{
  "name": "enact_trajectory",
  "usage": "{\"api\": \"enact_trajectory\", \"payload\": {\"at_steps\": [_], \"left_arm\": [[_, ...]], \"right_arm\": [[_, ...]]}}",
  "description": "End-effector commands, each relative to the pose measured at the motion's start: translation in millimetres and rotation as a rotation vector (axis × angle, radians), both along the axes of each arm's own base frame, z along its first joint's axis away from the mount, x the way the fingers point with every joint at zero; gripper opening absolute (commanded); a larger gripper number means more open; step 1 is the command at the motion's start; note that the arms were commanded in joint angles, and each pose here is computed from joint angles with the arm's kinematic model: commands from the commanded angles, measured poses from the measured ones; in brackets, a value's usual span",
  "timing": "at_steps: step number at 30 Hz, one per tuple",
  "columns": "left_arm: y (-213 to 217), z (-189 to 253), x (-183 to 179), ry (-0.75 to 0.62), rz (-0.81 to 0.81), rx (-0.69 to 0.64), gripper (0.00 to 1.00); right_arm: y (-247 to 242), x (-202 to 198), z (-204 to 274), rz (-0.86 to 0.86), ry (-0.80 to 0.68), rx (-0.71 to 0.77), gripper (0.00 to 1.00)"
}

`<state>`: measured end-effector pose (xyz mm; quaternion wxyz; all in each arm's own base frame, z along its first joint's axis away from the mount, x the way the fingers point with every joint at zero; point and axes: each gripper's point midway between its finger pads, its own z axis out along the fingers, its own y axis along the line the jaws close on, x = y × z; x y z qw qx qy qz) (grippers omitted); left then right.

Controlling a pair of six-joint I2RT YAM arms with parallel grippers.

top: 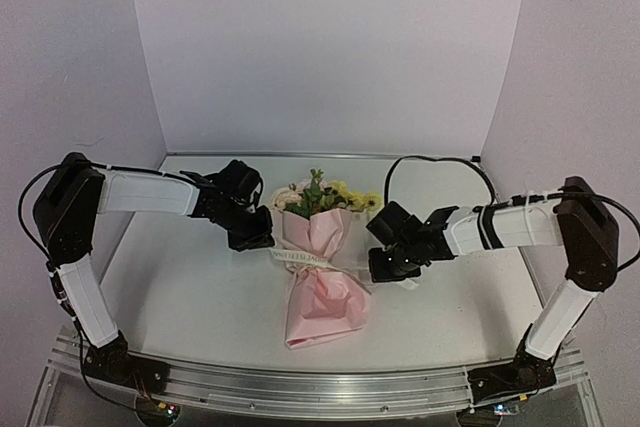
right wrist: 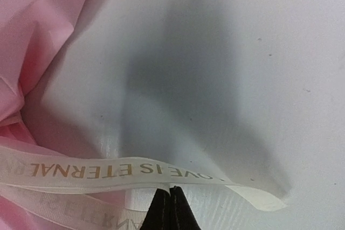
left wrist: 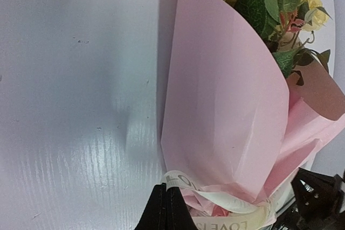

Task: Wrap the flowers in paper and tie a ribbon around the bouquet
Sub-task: Tie the half-tied ribbon around the folded bouquet.

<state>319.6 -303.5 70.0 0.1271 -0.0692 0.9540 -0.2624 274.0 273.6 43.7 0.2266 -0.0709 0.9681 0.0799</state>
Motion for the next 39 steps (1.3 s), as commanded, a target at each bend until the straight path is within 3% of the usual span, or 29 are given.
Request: {"api": "enact_trajectory", "payload": {"at_steps": [1, 13, 22, 32, 37, 39], "left_arm": [[16, 13, 7, -0.047, 0.021, 0.043, 0.0], [50, 14, 5, -0.057, 0.07, 0.05, 0.0], [44, 15, 6, -0.061, 0.044, 0.029, 0.0], [48, 22, 14, -0.092, 0.041, 0.07, 0.0], [45, 21, 17, -0.091, 0.032, 0.072, 0.0], [44, 21, 17, -0.088, 0.029, 0.07, 0.0]], "right_arm": [[-22, 16, 55, -0.135, -0.145, 0.008, 0.0], [-53, 26, 35, -0.307, -0.096, -0.07, 0.0], [-34, 34, 50, -0.246, -0.103, -0.03, 0.0], [-17, 33, 47, -0.089, -0.125, -0.162, 0.0], [-10, 34, 44, -0.07, -0.105, -0.159, 0.0], [-9, 31, 43, -0.085, -0.087, -0.133, 0.08]]}}
